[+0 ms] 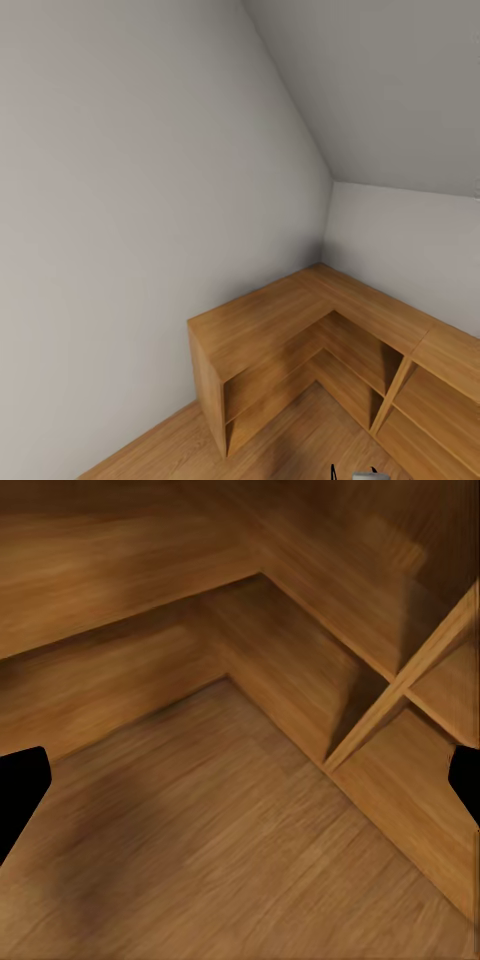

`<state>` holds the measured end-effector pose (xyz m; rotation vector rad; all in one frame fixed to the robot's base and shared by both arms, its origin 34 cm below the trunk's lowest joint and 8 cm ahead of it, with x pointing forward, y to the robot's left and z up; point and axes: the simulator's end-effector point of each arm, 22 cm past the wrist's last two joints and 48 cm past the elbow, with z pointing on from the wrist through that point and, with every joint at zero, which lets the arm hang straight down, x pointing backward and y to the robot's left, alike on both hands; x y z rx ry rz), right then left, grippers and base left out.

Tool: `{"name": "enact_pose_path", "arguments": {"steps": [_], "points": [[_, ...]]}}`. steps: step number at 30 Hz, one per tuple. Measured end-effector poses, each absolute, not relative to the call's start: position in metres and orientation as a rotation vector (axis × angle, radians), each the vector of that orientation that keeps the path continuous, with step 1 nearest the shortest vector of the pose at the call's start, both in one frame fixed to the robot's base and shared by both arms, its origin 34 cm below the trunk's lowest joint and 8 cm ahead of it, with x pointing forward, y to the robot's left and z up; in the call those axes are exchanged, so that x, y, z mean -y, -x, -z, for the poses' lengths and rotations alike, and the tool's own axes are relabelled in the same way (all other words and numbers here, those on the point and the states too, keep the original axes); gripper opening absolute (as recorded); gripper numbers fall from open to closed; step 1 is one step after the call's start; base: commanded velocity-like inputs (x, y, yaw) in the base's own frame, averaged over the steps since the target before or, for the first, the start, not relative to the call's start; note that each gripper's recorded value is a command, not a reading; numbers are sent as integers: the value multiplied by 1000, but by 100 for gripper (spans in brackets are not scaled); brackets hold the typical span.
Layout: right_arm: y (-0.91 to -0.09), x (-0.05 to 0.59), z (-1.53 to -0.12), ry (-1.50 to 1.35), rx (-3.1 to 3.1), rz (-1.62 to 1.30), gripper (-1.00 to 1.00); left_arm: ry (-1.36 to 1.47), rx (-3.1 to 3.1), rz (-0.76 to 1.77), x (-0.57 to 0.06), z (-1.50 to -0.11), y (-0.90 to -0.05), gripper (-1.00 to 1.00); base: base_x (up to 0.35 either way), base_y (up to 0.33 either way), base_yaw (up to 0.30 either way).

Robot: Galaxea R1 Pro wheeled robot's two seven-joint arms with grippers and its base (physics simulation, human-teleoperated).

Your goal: In the bedroom, organize the workspace by keeping the computer under the desk, ensuring the monitor is on the desk, placing the keyboard on the desk next to the monitor, placing the mouse on the desk next to the keyboard, moving the folder from the swivel chair onto the desk next to the mouse, stacking the notebook on top of the folder with the pen on top of the notebook, and positioning the swivel chair next to the desk.

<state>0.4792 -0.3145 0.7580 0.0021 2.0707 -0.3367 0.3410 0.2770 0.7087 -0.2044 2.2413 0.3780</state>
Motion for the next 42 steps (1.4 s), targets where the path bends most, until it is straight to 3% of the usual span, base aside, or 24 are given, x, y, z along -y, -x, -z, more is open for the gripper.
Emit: {"name": "enact_pose_path", "arguments": {"steps": [42], "points": [[-490, 299, -770, 33, -2042, 264, 100, 171, -2254, -460, -304, -708, -325, 100, 3, 0, -227]]}}
